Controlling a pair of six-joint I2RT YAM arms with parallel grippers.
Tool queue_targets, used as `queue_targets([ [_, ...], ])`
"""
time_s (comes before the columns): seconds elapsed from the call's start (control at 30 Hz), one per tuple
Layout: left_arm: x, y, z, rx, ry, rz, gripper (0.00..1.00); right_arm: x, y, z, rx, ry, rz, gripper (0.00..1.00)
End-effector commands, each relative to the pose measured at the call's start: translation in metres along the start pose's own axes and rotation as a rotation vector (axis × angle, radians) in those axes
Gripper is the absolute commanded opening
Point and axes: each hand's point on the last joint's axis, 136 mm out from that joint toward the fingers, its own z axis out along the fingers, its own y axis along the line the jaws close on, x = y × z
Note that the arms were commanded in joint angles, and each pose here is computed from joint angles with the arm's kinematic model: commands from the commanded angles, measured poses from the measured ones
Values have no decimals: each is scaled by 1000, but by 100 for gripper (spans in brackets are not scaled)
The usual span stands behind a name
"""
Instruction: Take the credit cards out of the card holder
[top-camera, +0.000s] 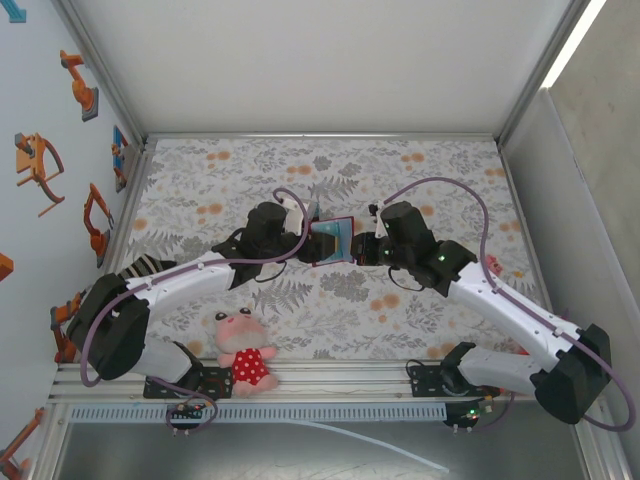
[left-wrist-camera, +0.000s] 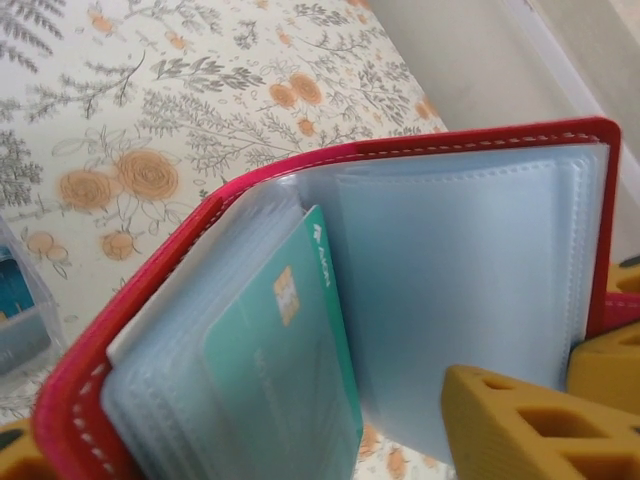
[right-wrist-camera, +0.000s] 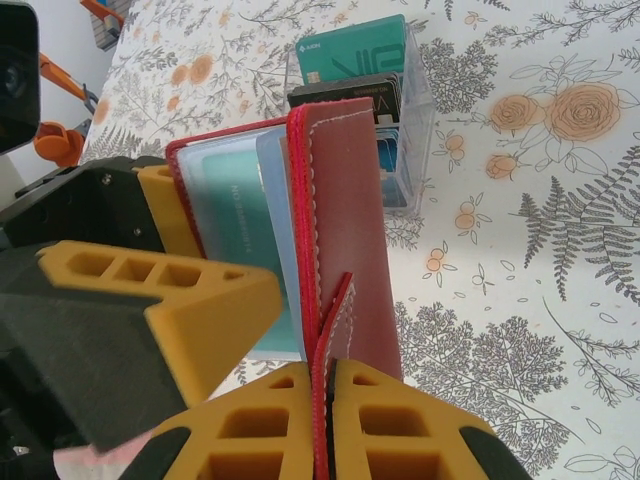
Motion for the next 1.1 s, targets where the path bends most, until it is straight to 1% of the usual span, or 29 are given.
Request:
queue_targets([
  [0.0, -9, -11, -5, 21, -19, 26, 47, -17, 17, -15, -52, -74, -20, 0],
  [0.07, -9, -9, -7, 12, -20, 27, 36, -18, 16, -16, -53, -80, -21, 0],
  [0.2, -8, -7, -11, -5, -23, 36, 28, -18, 17, -18, -56, -86, -23, 0],
  [0.3, -9, -9, -15, -5, -29, 46, 16, -18, 16, -19, -55, -91, -23, 0],
  [0.37, -9, -10, -17, -5, -30, 49, 12, -18, 14, -20, -45, -95, -25, 0],
  [0.43, -8, -13, -20, 4, -27, 58, 8, -18, 11, -20, -31, -98, -22, 16],
  [0.5, -8, -15, -23, 13, -23, 63, 7, -17, 7, -21, -11, -97, -24, 27],
  [0.53, -7, -17, -25, 19, -21, 66, 6, -17, 5, -22, 1, -101, -28, 30],
  [0.8, -4, -38, -41, 116, -12, 94, 4, -12, -27, -26, 152, -104, -27, 44],
  [0.9, -3, -45, -48, 156, -13, 104, 3, -9, -38, -27, 198, -98, -18, 48],
  [1.07, -2, -46, -54, 168, -15, 98, 2, -7, -53, -29, 249, -106, -5, 55],
])
